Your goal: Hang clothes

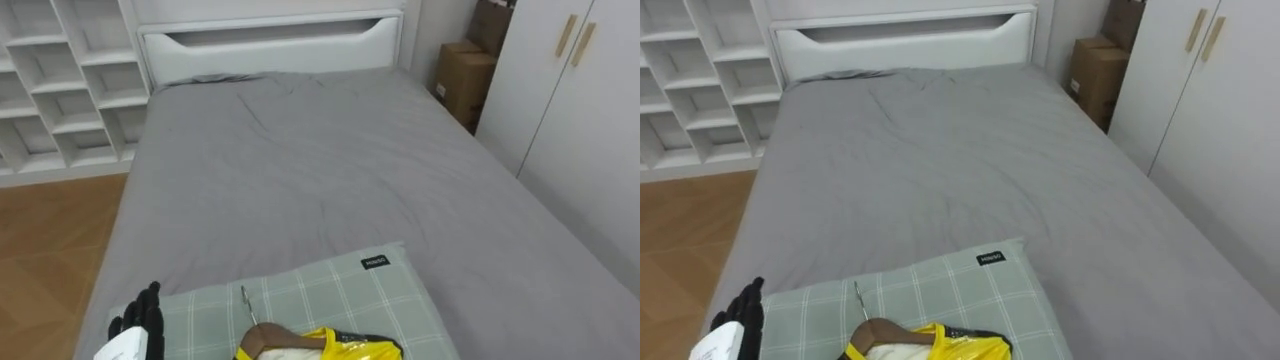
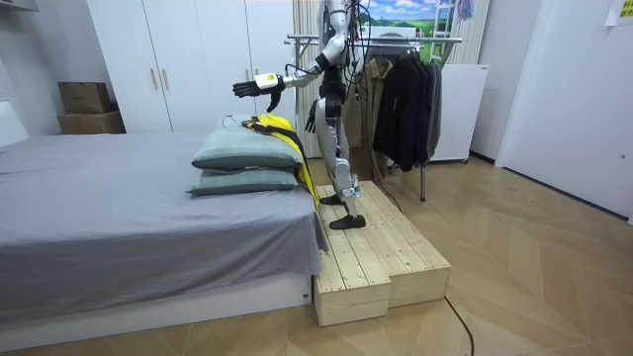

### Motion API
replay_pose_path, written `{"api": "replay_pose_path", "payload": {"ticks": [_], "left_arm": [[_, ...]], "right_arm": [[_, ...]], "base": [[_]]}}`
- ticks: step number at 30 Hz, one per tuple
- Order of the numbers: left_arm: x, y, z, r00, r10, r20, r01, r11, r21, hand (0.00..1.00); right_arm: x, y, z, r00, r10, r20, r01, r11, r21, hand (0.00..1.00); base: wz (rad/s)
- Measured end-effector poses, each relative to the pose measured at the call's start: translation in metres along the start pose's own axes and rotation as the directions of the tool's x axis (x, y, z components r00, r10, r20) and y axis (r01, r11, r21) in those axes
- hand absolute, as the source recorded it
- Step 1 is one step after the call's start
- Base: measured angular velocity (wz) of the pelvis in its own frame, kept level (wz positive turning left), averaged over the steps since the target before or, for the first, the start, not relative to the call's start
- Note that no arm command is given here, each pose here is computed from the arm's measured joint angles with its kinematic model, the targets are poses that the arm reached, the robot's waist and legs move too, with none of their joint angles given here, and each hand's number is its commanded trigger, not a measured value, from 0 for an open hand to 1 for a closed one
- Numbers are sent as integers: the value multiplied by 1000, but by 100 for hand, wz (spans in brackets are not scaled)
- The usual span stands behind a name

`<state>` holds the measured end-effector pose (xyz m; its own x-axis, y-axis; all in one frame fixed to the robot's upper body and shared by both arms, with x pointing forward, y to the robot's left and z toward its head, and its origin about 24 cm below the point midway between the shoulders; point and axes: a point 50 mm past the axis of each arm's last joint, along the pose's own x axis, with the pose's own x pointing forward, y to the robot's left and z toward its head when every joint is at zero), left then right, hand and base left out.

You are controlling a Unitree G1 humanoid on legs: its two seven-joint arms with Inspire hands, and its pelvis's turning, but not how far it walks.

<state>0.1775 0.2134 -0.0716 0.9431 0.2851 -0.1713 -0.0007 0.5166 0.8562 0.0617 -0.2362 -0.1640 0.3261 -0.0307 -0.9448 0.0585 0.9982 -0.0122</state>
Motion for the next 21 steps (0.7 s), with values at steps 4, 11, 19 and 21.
{"api": "replay_pose_path", "payload": {"ticks": [4, 11, 19, 21], "left_arm": [[0, -2, 0, 999, -45, 1, 45, 999, 1, 0], [-1, -7, 2, 995, -97, 11, 97, 995, 3, 0], [-3, -13, 6, 987, -160, 28, 160, 987, 10, 0], [-3, -13, 6, 986, -162, 28, 162, 987, 11, 0]], "right_arm": [[0, 1, 2, 1000, 7, 5, -7, 1000, -25, 0], [1, 1, 3, 1000, 9, 9, -9, 999, -37, 0], [1, 1, 5, 1000, 9, 19, -9, 999, -39, 0], [1, 1, 6, 1000, 10, 19, -9, 999, -46, 0]], "base": [[0], [0], [-4], [0]]}}
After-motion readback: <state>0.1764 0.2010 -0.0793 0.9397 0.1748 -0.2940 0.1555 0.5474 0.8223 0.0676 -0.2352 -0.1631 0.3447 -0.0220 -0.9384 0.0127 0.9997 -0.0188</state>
